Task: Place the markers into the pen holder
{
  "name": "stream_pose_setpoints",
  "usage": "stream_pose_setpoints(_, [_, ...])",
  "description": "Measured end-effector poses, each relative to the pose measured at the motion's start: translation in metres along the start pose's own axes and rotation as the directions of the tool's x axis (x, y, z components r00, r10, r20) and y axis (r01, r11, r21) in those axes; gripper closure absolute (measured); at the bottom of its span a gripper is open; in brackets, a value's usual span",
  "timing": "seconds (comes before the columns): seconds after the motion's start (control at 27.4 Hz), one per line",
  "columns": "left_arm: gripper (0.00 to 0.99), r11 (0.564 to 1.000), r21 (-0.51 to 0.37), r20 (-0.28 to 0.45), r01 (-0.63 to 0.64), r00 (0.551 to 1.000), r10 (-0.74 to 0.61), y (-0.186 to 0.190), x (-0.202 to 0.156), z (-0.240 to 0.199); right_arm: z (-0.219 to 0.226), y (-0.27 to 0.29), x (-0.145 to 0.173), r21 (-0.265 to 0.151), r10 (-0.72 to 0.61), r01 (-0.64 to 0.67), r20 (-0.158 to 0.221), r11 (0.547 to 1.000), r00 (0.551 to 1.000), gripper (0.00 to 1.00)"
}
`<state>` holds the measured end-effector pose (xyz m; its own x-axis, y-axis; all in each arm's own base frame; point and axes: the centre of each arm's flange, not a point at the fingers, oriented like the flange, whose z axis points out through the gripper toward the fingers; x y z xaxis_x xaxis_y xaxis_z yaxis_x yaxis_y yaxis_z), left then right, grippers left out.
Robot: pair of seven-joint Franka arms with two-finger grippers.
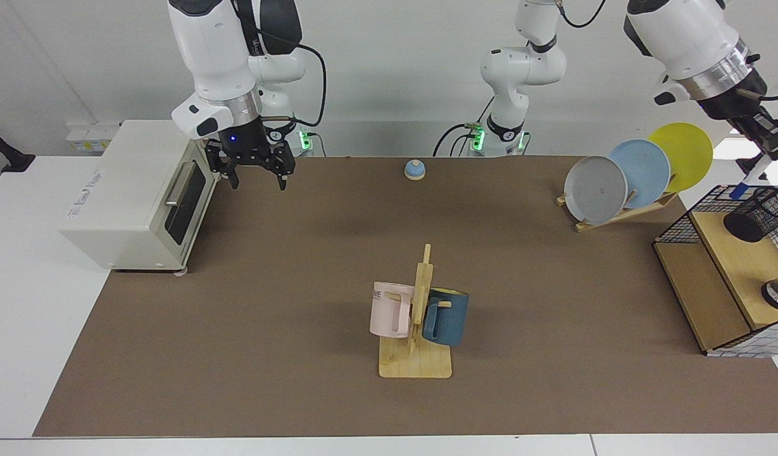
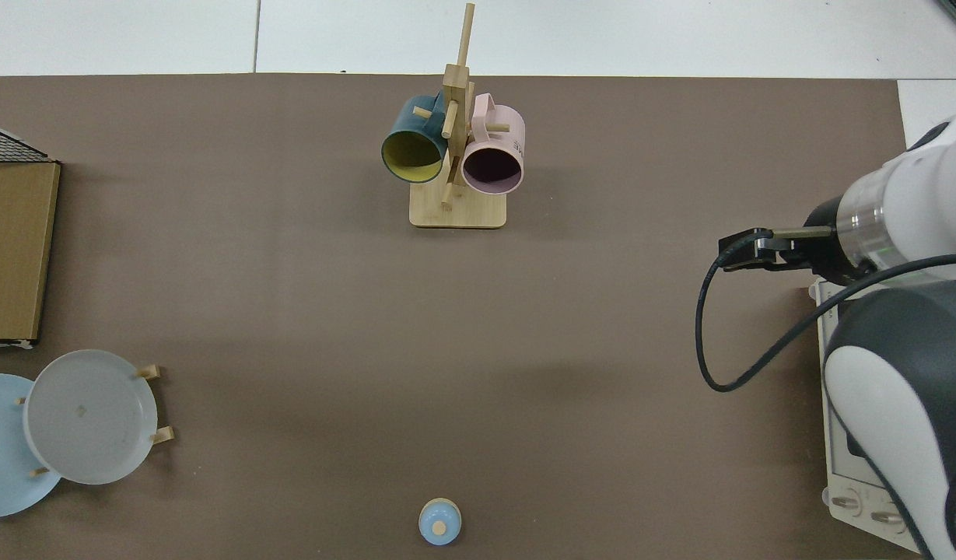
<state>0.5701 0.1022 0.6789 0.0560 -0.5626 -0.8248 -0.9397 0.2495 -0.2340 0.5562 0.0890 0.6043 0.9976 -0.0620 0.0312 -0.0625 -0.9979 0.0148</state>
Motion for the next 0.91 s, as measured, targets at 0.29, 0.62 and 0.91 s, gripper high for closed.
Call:
stream_pose_setpoints(0.29, [0.833,0.997,-0.04,0.023,-0.064,0.998,0.065,-0.002,-0.011,0.03,-0.01,0.008,0.011,-0.003,0.008,-0.008,0.031,1.0,0.999,0.0])
stream_pose_setpoints(0.62, [0.833,0.987,-0.103,0.025,-0.124,0.992,0.127,0.017,-0.025,0.093,-0.016,0.006,0.016,0.0,-0.039,0.039,0.043,0.999,0.998,0.0])
stream_pose_setpoints(0.91, [0.833,0.974,-0.141,0.013,-0.179,0.983,0.182,0.02,-0.013,0.12,-0.016,0.001,0.016,0.002,-0.049,0.049,0.044,0.999,0.998,0.0])
